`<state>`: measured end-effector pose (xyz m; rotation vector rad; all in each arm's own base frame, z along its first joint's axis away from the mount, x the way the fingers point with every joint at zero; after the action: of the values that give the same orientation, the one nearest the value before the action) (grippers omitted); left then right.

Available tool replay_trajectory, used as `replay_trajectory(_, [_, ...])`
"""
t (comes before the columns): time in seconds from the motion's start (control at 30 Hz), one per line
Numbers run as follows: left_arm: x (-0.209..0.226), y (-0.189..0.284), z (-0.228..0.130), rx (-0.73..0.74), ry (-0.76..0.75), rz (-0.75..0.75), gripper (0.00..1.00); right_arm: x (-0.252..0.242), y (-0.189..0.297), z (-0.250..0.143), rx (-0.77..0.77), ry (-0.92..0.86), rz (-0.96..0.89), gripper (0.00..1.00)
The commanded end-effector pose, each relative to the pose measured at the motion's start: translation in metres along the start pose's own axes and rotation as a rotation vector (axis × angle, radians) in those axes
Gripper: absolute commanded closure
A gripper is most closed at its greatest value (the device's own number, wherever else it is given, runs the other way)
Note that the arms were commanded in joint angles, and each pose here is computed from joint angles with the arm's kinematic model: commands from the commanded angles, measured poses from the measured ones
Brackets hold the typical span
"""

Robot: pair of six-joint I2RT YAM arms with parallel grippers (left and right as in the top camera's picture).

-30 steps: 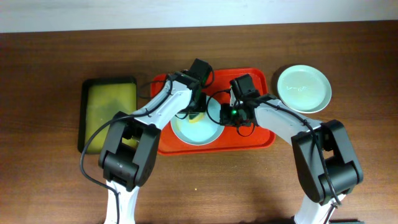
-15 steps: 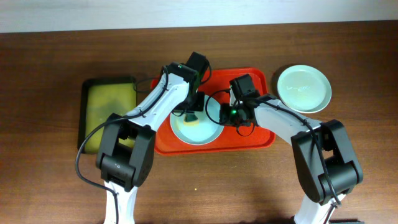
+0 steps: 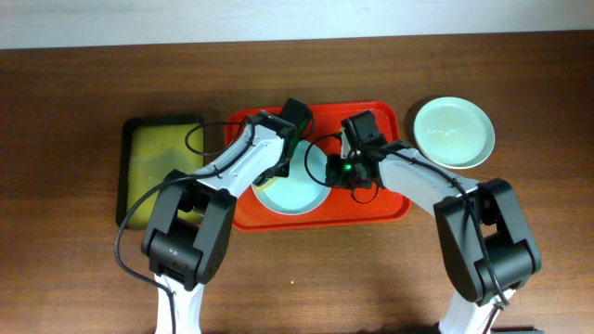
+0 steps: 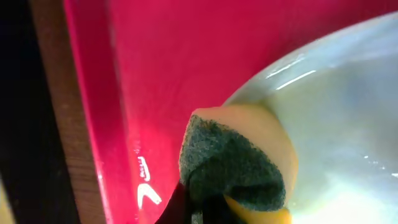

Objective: Clean dirty plates on tray and stack at the side

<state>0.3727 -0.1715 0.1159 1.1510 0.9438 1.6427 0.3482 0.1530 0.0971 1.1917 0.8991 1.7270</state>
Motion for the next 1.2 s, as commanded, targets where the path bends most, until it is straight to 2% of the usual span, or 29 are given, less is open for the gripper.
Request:
replay_trajectory(0.0, [0.012, 0.033, 0.036, -0.126, 0.083, 0.028, 1.00, -0.008, -0.004, -0.004, 0.014, -0.007, -0.051, 0.96])
replay_trajectory(0.17, [-0.027, 0.038, 0.025, 0.099, 0.053, -0.459, 1.00, -0.008, -0.004, -0.003, 0.008, -0.005, -0.049, 0.96])
replay_trajectory(0.23, [-0.033, 0.029, 0.017, 0.150, 0.046, -0.523, 1.00, -0.008, -0.004, -0.003, 0.009, -0.006, -0.050, 0.96])
replay_trajectory(0.3, [-0.032, 0.015, 0.007, 0.171, 0.043, -0.503, 1.00, -0.008, -0.004, -0.003, 0.009, -0.006, -0.049, 0.96])
replay_trajectory(0.37, [-0.026, 0.003, 0.000, 0.155, 0.043, -0.416, 1.00, -0.008, -0.004, -0.003, 0.010, -0.006, -0.049, 0.96])
replay_trajectory(0.43, [-0.012, -0.004, 0.003, 0.063, 0.046, -0.226, 1.00, -0.008, -0.004, -0.004, 0.015, -0.008, -0.051, 0.96])
replay_trajectory(0.53, [0.010, -0.008, 0.010, -0.007, 0.060, -0.042, 1.00, -0.008, -0.004, -0.004, 0.015, -0.007, -0.051, 0.96])
replay_trajectory(0.57, [0.019, -0.008, 0.014, -0.010, 0.078, -0.028, 1.00, -0.008, -0.004, -0.004, 0.015, -0.007, -0.051, 0.96])
replay_trajectory(0.7, [0.044, 0.014, 0.031, -0.063, 0.152, -0.059, 1.00, -0.008, -0.004, -0.004, 0.015, -0.007, -0.051, 0.96])
replay_trajectory(0.8, [0.044, 0.053, 0.029, -0.029, 0.147, -0.288, 1.00, -0.008, -0.004, -0.003, 0.009, -0.006, -0.049, 0.96])
replay_trajectory(0.83, [0.037, 0.059, 0.024, 0.028, 0.096, -0.411, 1.00, -0.008, -0.004, -0.003, 0.009, -0.006, -0.049, 0.96])
replay_trajectory(0.9, [0.025, 0.055, 0.013, 0.136, 0.062, -0.550, 1.00, -0.008, -0.004, -0.003, 0.008, -0.005, -0.049, 0.96])
replay_trajectory(1.13, [0.001, 0.000, -0.018, 0.298, 0.029, -0.572, 1.00, -0.008, -0.004, -0.003, 0.009, -0.006, -0.049, 0.96])
replay_trajectory(1.17, [0.008, -0.007, -0.017, 0.244, 0.032, -0.461, 1.00, -0.008, -0.004, -0.003, 0.008, -0.005, -0.049, 0.96])
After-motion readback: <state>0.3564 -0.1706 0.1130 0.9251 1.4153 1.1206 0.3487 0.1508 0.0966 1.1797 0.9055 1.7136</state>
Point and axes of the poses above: each gripper's point midway between its finger pads, its own y axis back along the fingers, its own x axis along the line the jaws close on, z = x × y, the point moved 10 cm from there along y, back along the fingers, and after that the axes turned 11 degrees about y, right-handed, at the moved point
